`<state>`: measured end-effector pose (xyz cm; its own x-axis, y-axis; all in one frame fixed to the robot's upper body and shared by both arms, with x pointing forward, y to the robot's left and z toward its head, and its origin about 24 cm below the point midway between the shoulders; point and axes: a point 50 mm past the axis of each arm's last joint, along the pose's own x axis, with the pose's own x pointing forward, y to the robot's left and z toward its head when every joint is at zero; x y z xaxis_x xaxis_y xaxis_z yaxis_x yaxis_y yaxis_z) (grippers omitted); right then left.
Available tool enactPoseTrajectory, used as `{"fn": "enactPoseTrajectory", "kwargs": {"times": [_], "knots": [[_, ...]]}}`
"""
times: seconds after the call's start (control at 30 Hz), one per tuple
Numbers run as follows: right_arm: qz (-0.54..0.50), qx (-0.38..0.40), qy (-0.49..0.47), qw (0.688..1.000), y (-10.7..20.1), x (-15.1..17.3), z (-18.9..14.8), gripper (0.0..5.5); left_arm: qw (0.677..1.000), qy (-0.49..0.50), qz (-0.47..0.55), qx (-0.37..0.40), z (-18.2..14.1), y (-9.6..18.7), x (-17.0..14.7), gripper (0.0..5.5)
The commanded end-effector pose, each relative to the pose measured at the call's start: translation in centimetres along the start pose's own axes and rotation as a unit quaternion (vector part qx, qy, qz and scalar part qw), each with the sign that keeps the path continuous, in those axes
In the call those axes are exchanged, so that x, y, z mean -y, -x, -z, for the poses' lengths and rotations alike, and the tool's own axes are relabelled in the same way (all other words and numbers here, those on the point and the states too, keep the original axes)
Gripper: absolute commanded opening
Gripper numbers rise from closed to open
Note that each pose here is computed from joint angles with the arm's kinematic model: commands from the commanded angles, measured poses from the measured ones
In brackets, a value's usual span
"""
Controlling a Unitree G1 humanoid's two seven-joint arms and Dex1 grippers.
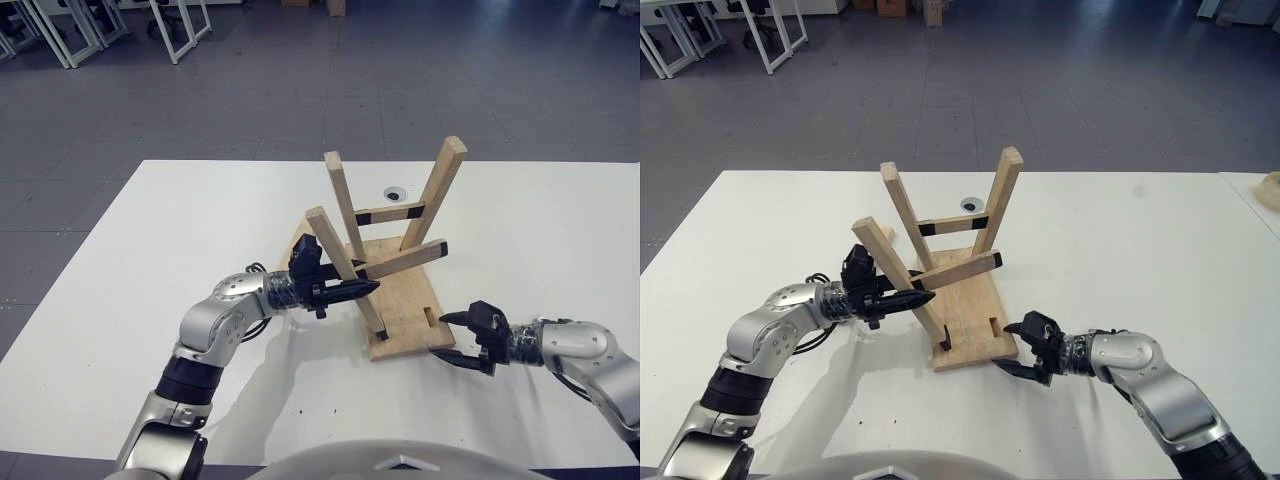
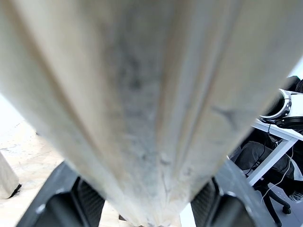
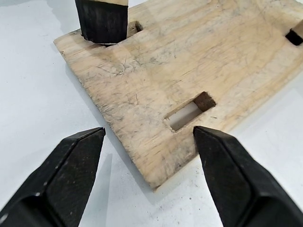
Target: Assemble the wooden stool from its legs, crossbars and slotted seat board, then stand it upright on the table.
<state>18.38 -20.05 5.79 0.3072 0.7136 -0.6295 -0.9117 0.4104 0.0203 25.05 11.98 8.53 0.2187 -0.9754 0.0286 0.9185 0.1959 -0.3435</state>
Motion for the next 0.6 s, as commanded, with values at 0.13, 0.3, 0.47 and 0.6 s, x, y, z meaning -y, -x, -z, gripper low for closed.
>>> {"fn": "enactPoseTrajectory", "kwargs": {"times": [0.13, 0.3, 0.47, 0.6], "knots": [[-0.039, -0.075, -0.057, 0.995, -0.5, -1.6, 3.4, 3.43, 0.997, -0.069, -0.025, 0.022, -3.6, -0.2, -1.3, 2.05], [-0.04, -0.076, -0.058, 0.995, -0.4, -1.7, 3.5, 3.43, 0.995, -0.09, 0.015, 0.033, -5.9, -0.8, -0.5, 2.05], [-0.037, -0.074, -0.054, 0.995, -0.5, -1.4, 3.4, 3.43, 0.995, -0.087, 0.035, -0.014, -4.9, -0.3, -0.7, 2.05], [-0.035, -0.073, -0.05, 0.995, -0.4, -1.1, 3.2, 3.43, 0.996, -0.074, 0.04, -0.028, -3.3, -0.4, -0.5, 2.05]]}}
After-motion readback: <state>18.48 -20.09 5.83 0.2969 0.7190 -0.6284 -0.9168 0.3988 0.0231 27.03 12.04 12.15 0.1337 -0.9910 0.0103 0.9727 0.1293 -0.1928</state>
